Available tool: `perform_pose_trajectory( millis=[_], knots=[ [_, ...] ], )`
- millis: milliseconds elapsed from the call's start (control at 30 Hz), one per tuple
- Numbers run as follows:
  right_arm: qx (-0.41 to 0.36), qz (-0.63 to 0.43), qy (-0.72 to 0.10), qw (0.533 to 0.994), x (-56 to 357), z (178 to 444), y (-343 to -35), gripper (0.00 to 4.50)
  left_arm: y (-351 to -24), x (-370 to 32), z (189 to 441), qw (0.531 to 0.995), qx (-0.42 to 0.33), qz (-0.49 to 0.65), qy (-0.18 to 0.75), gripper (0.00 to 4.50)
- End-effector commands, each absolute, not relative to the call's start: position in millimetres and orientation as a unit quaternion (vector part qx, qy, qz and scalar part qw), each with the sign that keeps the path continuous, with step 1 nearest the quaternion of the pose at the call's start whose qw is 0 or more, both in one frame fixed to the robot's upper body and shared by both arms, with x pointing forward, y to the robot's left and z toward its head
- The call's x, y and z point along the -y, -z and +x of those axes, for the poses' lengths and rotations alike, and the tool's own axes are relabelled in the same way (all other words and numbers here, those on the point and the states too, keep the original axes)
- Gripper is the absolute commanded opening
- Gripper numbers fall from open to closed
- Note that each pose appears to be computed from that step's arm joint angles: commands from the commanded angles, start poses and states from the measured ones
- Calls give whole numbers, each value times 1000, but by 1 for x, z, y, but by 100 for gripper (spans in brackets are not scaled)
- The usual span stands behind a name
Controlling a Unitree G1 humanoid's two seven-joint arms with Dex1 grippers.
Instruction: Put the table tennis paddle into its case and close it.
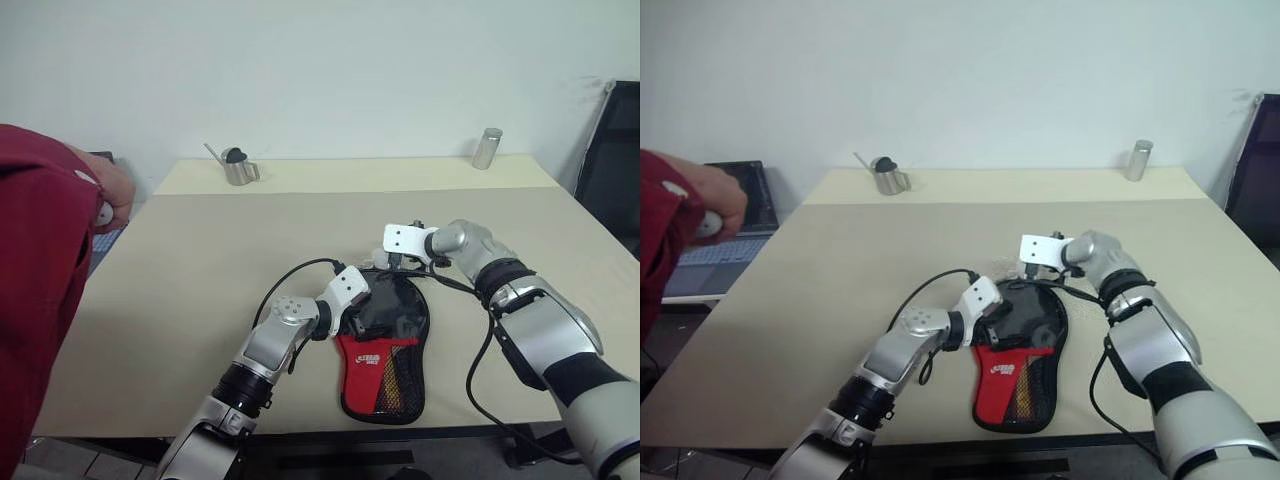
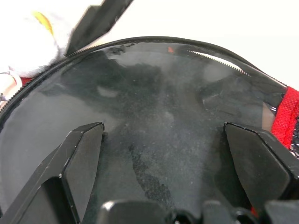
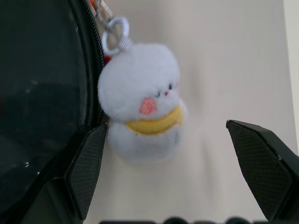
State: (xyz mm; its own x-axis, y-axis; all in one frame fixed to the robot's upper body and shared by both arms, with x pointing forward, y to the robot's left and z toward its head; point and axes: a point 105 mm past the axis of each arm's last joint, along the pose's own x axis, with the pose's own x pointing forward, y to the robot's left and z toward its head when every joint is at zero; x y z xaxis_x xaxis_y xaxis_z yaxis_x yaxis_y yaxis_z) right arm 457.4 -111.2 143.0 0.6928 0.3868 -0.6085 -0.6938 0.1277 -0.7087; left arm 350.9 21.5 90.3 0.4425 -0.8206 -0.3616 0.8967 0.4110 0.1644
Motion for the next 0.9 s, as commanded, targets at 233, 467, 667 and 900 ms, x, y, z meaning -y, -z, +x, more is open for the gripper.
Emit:
perform_pose_trajectory(
  millis=[233, 467, 667, 900],
  knots=[
    [-103, -563, -329, 751, 101, 464, -144, 450, -96, -14, 354, 836, -99, 173, 511, 447],
    [-97, -558, -334, 753, 93, 462, -135, 386, -98, -11, 353, 836, -96, 173, 512, 450],
    [-98, -557, -339, 752, 93, 461, -134, 170, -98, -11, 354, 838, -96, 169, 510, 450],
    [-90, -556, -337, 754, 97, 462, -141, 9, -95, -10, 358, 842, -101, 168, 503, 450]
  ],
)
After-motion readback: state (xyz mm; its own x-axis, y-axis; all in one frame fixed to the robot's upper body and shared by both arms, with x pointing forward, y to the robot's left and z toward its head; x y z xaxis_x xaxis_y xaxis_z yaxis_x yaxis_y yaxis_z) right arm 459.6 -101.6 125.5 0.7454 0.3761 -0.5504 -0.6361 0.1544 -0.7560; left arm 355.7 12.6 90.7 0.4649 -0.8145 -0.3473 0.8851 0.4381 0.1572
